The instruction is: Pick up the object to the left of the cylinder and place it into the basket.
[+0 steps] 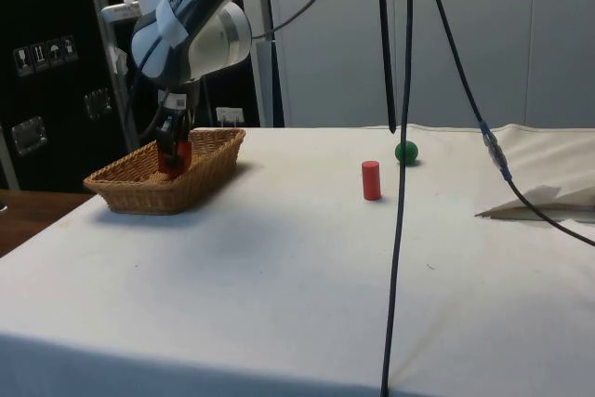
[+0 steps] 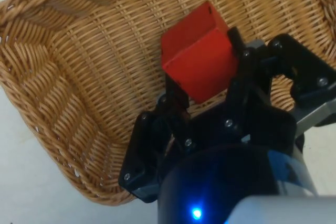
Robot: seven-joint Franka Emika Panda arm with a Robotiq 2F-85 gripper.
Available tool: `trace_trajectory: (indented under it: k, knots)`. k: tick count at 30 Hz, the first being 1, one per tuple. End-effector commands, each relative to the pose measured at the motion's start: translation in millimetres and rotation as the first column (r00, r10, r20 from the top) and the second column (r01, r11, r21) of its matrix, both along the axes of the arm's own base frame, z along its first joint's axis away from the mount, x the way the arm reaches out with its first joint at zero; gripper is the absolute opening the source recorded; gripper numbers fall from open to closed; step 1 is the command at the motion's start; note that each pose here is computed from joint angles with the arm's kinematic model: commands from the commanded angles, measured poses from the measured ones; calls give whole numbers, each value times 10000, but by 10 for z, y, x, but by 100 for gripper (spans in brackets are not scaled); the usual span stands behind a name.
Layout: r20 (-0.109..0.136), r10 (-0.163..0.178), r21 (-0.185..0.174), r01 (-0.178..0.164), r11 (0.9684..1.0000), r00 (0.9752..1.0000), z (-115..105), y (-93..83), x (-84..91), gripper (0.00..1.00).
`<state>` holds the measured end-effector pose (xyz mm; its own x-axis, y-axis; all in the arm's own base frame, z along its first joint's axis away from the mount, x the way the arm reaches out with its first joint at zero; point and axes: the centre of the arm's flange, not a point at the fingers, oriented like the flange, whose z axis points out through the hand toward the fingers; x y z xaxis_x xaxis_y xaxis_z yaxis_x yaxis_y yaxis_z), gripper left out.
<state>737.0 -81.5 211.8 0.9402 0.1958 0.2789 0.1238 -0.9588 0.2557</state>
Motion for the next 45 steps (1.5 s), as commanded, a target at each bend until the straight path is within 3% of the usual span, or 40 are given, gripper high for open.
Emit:
trace_trajectory:
  k: [1,4,7,9,10,13,14,15,24,40,45]
  knots:
    - [4,-5,-1,5,10000,10000,-5,-1,-1,0]
    - [-9,0,-4,0,10000,10000,-6,-1,-1,0]
    - [-9,0,-4,0,10000,10000,-6,-1,-1,7]
    - [-9,0,-4,0,10000,10000,-6,-1,-1,25]
    - [-5,-5,-12,5,10000,10000,-3,-5,-1,45]
    - [-14,-6,-8,6,10000,10000,-4,-5,-2,76]
    - [-14,-6,-8,6,10000,10000,-4,-5,-2,92]
    - [-5,4,-3,-4,10000,10000,2,3,0,99]
    - [1,-7,-1,7,10000,10000,21,0,0,100]
    - [340,-81,120,77,9999,9994,522,20,-39,100]
    - [320,-163,196,157,9997,9994,715,15,-112,100]
